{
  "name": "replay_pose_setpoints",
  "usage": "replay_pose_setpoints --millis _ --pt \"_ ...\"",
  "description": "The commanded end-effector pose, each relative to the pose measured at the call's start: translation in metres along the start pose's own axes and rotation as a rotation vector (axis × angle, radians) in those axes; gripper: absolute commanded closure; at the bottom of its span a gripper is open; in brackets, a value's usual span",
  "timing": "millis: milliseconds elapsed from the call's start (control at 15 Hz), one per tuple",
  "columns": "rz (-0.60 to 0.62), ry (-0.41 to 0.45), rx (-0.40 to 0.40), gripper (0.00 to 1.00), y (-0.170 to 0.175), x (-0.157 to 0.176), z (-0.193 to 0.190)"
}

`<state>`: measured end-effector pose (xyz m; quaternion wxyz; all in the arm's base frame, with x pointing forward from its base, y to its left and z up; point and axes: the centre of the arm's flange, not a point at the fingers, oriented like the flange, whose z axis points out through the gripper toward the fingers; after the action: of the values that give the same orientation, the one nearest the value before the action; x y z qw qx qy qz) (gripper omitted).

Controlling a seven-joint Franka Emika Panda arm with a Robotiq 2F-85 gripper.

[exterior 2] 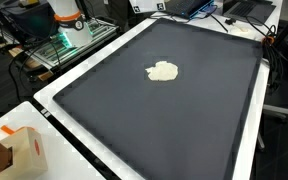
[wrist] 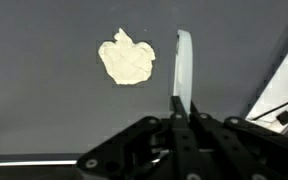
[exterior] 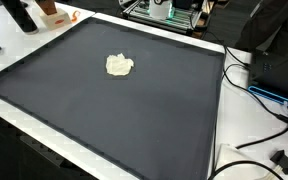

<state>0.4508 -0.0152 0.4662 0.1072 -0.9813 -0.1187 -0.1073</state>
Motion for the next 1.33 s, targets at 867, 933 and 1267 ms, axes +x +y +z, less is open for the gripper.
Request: replay_pose_setpoints --millis 867,933,1267 --pt "-0.014 0.077 0.51 0.99 0.059 0.036 0.152" --pt "-0.004 0.068 0.518 0.99 0.063 0.036 0.157" --pt "0.078 0.028 0.562 0.99 0.086 0.03 0.177"
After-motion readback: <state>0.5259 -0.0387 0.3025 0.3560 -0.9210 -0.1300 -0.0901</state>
